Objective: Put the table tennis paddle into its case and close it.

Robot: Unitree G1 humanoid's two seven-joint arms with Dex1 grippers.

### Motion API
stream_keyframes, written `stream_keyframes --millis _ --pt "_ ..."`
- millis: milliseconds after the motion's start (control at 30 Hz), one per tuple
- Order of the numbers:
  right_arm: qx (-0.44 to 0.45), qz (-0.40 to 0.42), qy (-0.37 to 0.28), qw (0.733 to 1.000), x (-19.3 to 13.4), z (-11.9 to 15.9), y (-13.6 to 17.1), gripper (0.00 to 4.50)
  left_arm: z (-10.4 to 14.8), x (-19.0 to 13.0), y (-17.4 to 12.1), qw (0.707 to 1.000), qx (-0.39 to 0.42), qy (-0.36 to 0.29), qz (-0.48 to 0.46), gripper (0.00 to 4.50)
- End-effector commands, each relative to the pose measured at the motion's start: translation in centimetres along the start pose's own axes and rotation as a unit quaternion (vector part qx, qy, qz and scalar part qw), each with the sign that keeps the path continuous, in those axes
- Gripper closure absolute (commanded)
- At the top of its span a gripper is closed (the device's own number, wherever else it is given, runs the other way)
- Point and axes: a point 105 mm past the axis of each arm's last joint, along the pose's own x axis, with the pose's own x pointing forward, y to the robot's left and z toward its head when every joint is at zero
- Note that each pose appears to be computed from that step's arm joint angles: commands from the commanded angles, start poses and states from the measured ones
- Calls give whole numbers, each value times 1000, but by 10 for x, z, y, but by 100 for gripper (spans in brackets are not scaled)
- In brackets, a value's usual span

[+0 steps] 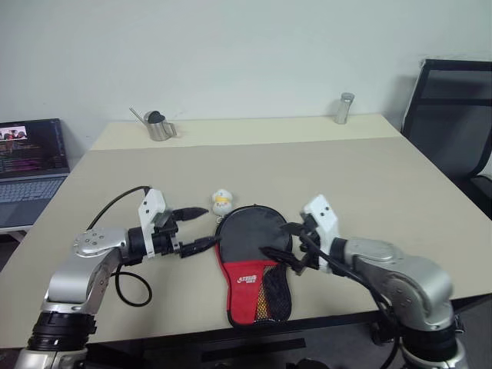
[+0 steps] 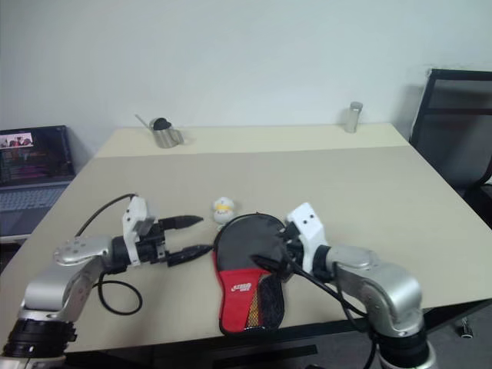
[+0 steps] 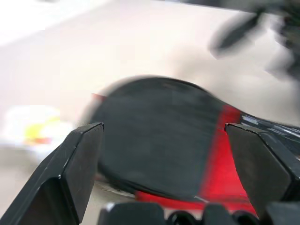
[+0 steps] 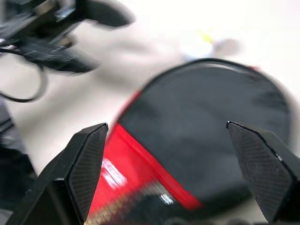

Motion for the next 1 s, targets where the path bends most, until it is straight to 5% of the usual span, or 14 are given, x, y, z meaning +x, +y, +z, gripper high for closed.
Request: stream_keyframes --millis 33,233,500,1000 --pt "-35 11 -5 999 26 -3 4 5 9 -6 16 999 21 -9 44 0" --pt "-61 -20 23 998 49 -27 -10 5 -1 -1 31 996 15 11 92 0" --pt "-54 -30 5 998 57 -20 -11 5 -8 26 63 986 10 28 164 0" --pt "-61 -35 1 997 62 -16 -11 5 -22 99 77 986 -81 66 129 0"
